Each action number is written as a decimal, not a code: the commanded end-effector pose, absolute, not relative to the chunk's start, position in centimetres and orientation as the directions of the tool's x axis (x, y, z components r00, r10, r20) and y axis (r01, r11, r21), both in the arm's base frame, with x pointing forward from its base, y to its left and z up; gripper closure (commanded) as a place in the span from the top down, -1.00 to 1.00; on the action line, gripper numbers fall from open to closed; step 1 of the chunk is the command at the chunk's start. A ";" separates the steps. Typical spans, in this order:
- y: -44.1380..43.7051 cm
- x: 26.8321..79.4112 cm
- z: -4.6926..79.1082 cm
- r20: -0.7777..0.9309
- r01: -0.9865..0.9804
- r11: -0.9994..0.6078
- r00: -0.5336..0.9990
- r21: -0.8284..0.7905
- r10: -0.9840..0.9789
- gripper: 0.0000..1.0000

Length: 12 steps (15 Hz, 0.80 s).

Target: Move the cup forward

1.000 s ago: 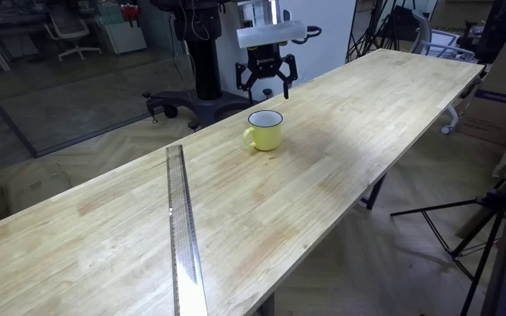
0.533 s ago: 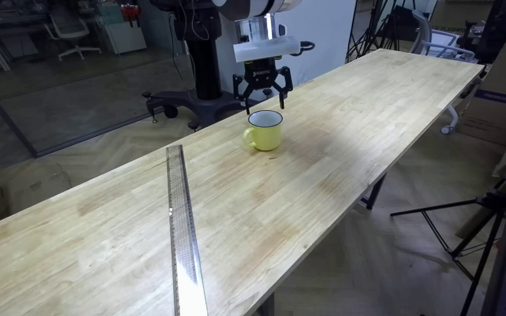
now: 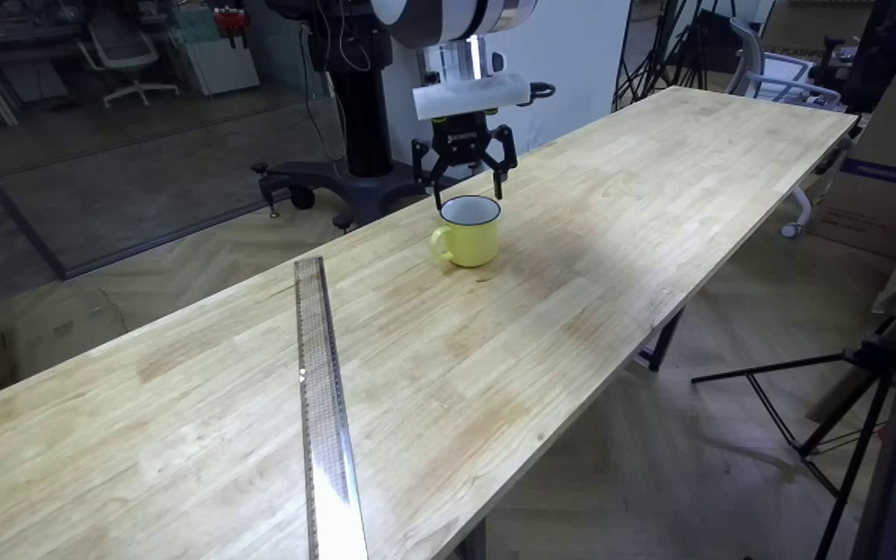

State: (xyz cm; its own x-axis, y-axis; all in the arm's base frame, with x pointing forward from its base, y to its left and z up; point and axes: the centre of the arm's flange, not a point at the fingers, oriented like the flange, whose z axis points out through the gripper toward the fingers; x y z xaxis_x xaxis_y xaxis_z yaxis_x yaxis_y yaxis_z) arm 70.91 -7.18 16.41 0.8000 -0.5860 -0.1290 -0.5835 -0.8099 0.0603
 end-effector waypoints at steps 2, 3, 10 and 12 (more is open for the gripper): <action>-7.0 72.1 14.7 -0.141 -0.578 -0.814 0.802 0.066 -0.581 1.00; -7.0 72.2 14.5 -0.142 -0.574 -0.816 0.804 0.069 -0.578 1.00; -6.7 72.9 14.4 -0.139 -0.550 -0.831 0.820 0.078 -0.556 1.00; -6.6 73.2 14.4 -0.136 -0.540 -0.837 0.826 0.082 -0.547 1.00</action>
